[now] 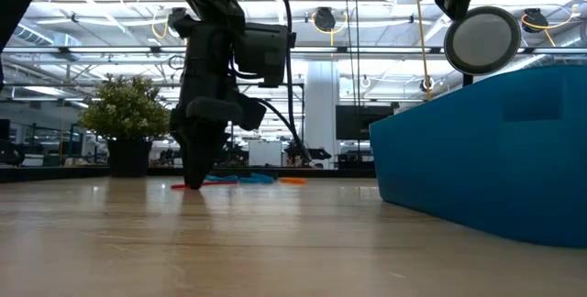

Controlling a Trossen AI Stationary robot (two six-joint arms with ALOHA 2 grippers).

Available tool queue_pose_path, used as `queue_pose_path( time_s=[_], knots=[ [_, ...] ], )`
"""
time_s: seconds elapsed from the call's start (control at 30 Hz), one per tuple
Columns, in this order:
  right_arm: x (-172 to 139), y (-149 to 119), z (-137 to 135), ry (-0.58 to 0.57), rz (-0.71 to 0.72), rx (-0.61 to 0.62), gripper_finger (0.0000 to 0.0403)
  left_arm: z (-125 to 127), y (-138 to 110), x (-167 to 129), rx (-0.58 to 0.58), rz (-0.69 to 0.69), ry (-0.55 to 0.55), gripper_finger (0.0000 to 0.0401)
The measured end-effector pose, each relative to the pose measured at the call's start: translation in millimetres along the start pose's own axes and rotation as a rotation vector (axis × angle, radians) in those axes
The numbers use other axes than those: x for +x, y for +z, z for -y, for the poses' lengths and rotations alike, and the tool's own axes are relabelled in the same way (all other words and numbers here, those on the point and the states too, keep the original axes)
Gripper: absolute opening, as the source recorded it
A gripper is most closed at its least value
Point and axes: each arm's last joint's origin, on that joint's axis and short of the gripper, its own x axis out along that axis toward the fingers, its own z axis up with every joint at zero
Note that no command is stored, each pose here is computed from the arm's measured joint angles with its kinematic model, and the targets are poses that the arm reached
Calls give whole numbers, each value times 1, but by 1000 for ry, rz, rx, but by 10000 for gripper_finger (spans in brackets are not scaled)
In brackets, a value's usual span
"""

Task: Pick and place rubber bands into bin
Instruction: Put the red rubber band into the blue bin

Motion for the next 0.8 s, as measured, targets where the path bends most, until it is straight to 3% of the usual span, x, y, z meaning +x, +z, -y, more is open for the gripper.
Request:
queue_pose_path(
  time_s=[0.2,0.53,0.8],
  knots=[
    [0,0,0,0,0,0,160,0,0,1,1,1,7,83],
    [0,0,0,0,0,0,161,0,0,1,5,6,24,12],
    [0,0,0,0,0,-3,162,-1,-1,0,12,5,17,12]
  ],
)
